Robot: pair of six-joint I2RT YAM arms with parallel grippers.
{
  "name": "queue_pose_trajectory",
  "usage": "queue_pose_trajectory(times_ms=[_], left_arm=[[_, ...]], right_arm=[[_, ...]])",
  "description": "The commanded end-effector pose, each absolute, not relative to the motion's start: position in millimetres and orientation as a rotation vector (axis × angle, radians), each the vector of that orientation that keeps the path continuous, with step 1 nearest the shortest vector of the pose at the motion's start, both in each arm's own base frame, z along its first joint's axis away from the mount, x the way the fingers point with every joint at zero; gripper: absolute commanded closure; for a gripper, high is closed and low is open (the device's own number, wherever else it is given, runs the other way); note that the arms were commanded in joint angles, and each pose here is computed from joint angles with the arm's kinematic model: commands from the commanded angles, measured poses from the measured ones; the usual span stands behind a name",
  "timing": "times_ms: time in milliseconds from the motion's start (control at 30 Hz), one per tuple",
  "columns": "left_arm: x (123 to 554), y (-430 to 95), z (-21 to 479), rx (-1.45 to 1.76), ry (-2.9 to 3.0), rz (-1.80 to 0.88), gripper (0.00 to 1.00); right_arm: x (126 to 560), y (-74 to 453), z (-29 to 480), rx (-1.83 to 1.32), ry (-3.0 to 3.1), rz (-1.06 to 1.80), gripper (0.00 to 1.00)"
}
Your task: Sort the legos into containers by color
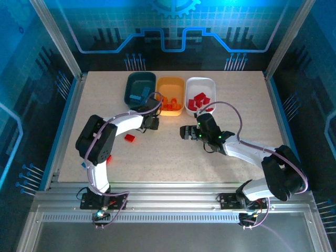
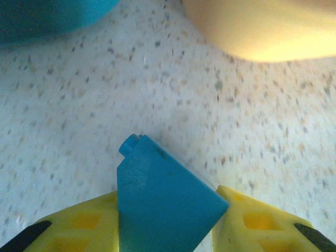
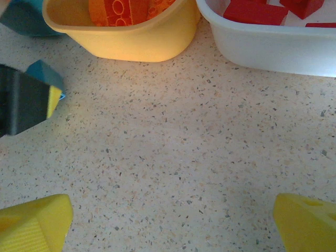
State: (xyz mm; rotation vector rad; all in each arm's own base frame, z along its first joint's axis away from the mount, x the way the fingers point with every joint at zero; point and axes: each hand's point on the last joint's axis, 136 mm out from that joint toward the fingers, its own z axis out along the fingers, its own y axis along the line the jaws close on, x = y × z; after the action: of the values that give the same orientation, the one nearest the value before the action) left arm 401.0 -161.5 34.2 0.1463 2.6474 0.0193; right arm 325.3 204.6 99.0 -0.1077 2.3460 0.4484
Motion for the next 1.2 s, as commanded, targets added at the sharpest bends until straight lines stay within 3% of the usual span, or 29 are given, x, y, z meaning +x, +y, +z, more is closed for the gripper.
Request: queue_pose_trajectory(times_ms=[0,133,333,500,700,767,867,967,1100,1167], left_arm=[[384.2,-164.8,69.1,0.105,2.603,-0.032,0.61],[386.2,-149.5,100.8,0.036,2.571,0.000,0.61],[440.1,-120.4,138.8,-0.177,2.542,-0.008,0.61],[498.8,-111.3,129.1,-0.278,2.572,-0.056,0.61],[535.3,-110.2,118.9,-0.307,2.581,-0.039,0.59],[542.1,-108.8,121.0,-0.317,2.568,-0.040,0.55],[547.4,-109.4,131.2,-0.319,2.542,-0.074,0.40],[542.6,-109.0,152.3,-0.325,2.507,-0.099,0.16],[512.1,-102.9,178.5,-0.400,2.452,-0.152,0.13],[475.3,-84.8,174.4,-0.564,2.450,-0.120,0.09]], right_arm=[[326.2,212.4,104.6,-0.133,2.335,0.455,0.01],[325.7,213.8,105.1,-0.134,2.335,0.465,0.01],[324.8,216.7,106.9,-0.144,2.332,0.476,0.01],[324.3,214.3,108.4,-0.143,2.327,0.463,0.01],[323.7,210.9,112.7,-0.139,2.312,0.452,0.01],[323.8,210.9,113.4,-0.138,2.309,0.455,0.01],[324.0,211.5,113.4,-0.140,2.308,0.458,0.01],[323.6,212.0,112.2,-0.142,2.310,0.460,0.01],[324.5,212.4,111.9,-0.139,2.310,0.459,0.01],[324.2,212.8,111.5,-0.140,2.312,0.463,0.01]])
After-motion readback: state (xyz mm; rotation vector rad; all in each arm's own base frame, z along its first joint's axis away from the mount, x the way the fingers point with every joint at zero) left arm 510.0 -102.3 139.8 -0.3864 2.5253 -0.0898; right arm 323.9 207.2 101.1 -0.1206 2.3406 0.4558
